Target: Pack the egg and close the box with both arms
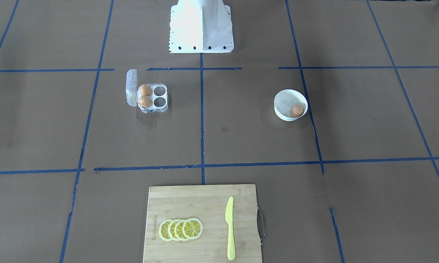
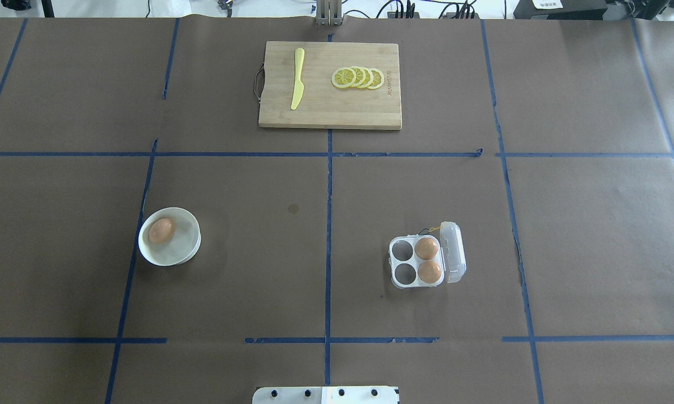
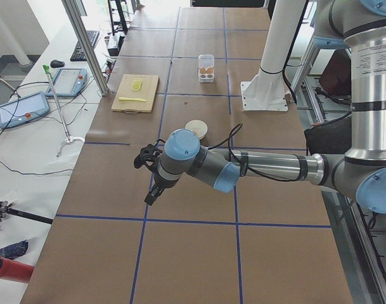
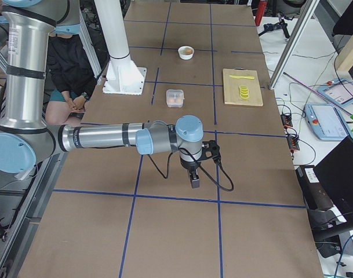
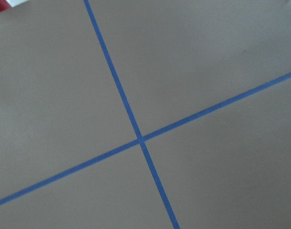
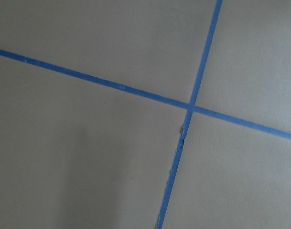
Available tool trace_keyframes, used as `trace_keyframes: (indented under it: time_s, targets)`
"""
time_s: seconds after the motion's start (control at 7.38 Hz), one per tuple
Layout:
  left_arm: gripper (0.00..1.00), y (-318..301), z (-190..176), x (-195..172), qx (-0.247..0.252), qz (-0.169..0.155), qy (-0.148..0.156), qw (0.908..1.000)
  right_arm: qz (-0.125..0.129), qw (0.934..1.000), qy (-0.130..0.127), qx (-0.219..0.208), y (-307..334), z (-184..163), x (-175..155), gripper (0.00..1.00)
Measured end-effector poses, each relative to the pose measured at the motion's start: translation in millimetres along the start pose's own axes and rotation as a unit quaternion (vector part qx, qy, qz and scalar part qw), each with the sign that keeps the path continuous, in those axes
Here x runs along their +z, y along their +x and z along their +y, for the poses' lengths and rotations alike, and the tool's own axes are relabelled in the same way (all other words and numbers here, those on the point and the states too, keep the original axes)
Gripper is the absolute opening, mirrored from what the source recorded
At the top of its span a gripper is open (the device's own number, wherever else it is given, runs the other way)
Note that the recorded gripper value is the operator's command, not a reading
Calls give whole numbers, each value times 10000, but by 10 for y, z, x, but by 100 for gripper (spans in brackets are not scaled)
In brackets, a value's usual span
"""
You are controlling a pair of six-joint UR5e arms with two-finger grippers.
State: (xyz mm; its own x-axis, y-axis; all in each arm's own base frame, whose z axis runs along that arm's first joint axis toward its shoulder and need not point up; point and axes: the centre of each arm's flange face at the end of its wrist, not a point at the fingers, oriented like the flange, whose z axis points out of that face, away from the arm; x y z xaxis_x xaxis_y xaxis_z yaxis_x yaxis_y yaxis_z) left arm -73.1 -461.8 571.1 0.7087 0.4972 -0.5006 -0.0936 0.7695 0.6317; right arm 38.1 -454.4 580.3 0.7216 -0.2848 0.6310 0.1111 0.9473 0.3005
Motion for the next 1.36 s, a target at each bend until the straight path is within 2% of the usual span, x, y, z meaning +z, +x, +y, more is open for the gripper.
trace_keyframes:
  time_s: [0.14,0.27,0.54,0.68,0.81,1.08,1.22,1.36]
  targets:
    - [100,-5,-96,-10,375,-57,375,9986,-17,9999,115,-101,-38,-81,-43,100]
    - [100,-41,-188,12,588,-80,593,9965,-74,9997,175,-154,-69,-135,-67,100]
    - [100,26,-350,10,644,-35,892,9939,-330,9988,263,-231,-155,-231,-114,100]
    - [100,191,-422,89,799,116,1017,9915,-437,9982,306,-272,-201,-262,-144,100]
    - [100,423,-499,265,717,366,985,9919,-500,9978,329,-290,-226,-277,-161,100]
    - [100,1095,-706,578,-81,888,799,9928,-539,9976,319,-278,-221,-277,-147,100]
    - [100,1509,-816,704,-474,1034,725,9909,-543,9977,308,-267,-214,-265,-138,100]
    - [88,2037,-913,884,-945,1126,644,9870,-545,9978,293,-252,-204,-244,-127,100]
